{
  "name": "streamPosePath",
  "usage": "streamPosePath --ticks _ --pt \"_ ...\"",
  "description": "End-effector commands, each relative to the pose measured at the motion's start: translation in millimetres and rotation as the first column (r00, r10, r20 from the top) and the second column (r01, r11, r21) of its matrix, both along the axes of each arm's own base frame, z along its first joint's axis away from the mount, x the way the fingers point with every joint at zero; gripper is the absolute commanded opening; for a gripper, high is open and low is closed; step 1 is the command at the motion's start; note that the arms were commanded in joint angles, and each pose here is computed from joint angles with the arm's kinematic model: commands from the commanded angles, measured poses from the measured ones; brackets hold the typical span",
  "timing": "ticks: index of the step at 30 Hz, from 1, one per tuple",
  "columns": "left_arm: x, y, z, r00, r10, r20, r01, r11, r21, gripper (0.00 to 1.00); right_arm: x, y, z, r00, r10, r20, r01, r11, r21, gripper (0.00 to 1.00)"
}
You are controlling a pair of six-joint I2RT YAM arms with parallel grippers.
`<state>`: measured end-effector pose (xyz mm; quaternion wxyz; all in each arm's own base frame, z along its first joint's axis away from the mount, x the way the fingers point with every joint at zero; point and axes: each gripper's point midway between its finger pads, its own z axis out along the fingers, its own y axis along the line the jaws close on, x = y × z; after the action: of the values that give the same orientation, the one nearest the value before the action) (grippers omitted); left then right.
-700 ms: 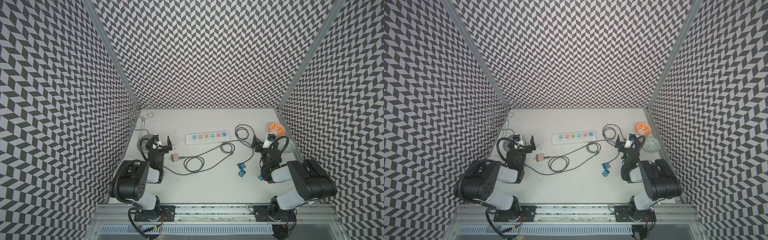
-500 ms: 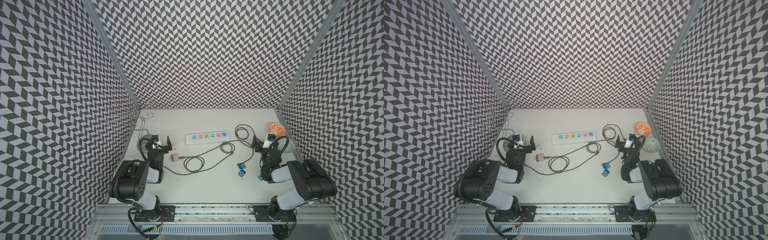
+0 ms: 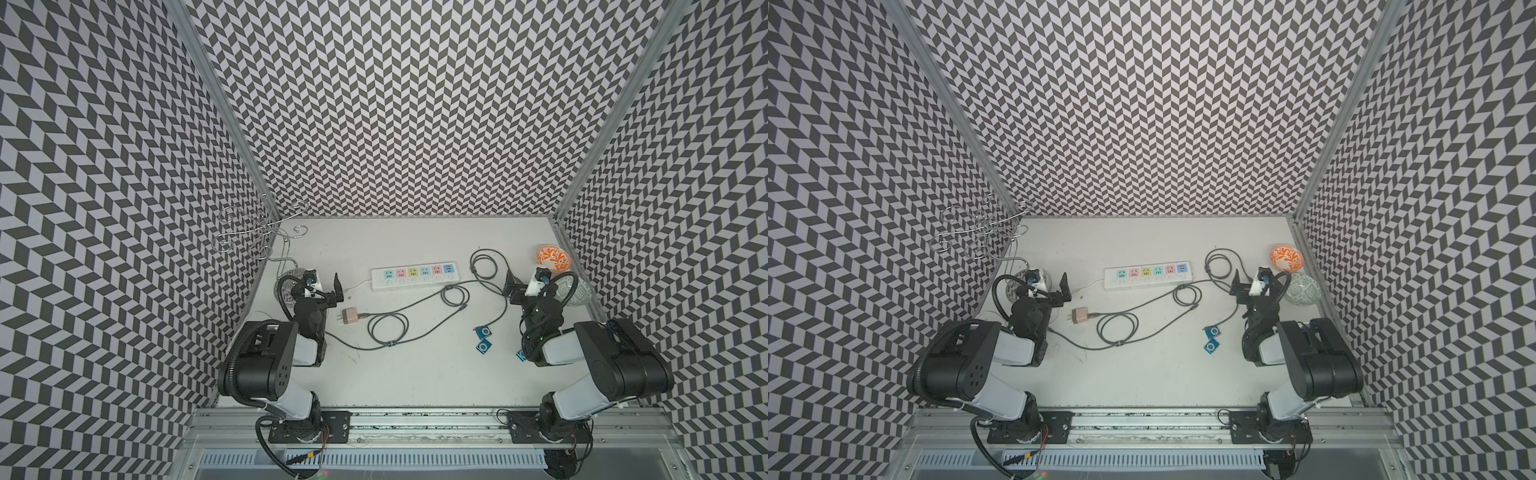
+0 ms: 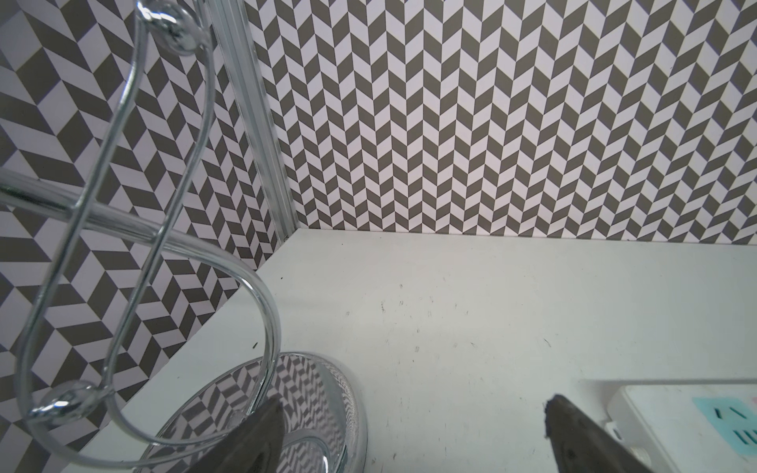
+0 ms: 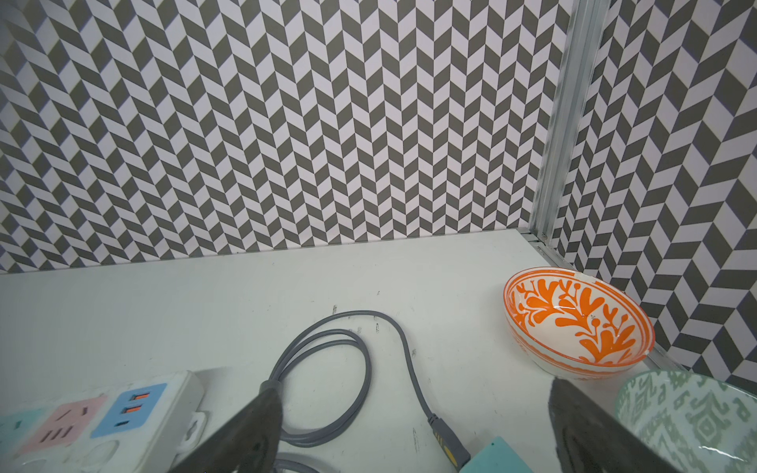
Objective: Charge mp3
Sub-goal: Pick up the plug from the center of the board.
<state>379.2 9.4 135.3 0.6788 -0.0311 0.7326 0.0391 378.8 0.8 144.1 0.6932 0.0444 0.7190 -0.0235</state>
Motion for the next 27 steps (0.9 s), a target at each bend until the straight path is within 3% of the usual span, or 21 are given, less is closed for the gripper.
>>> streamPosePath --ticks 1,5,7,10,14,21,24,27 --pt "4.3 0.6 11.5 0.999 -0.004 0.035 0.004 1.000 -0.020 0.99 0.1 1.0 14.6 0.998 0.010 0.063 -0.010 1.000 -0.002 0.99" --pt "10.4 -17.4 21.3 0.993 -0.116 0.031 0.116 0.993 0.020 0.99 -1.6 10.4 25.9 0.994 0.066 0.084 -0.064 0.998 -0.029 0.99" --pt "20.4 -31.7 29.6 0.979 -0.201 -0.034 0.203 0.979 0.036 0.99 2.7 21.7 33.2 0.990 0.131 0.051 -0.128 0.990 -0.057 0.99" --pt "29.5 -55.9 37.7 0.924 -0.348 -0.157 0.372 0.914 0.164 0.98 16.9 42.4 41.7 0.970 0.241 -0.040 -0.243 0.968 -0.064 0.99" --pt "33.3 -57.4 40.3 0.884 -0.352 -0.306 0.437 0.855 0.280 0.98 30.6 59.2 37.0 0.935 0.324 -0.140 -0.324 0.946 0.024 0.99" --pt "7.9 -62.9 17.8 0.775 -0.380 -0.504 0.608 0.666 0.433 0.99 29.9 71.6 34.0 0.906 0.393 -0.159 -0.386 0.920 0.070 0.99" --pt "-0.9 -63.8 -3.0 0.698 -0.375 -0.609 0.688 0.587 0.427 0.97 27.2 74.8 37.3 0.900 0.411 -0.146 -0.403 0.911 0.084 1.00" --pt "-12.5 -71.2 -17.6 0.649 -0.380 -0.659 0.739 0.520 0.428 0.95 24.8 79.5 39.0 0.889 0.438 -0.133 -0.427 0.898 0.102 1.00"
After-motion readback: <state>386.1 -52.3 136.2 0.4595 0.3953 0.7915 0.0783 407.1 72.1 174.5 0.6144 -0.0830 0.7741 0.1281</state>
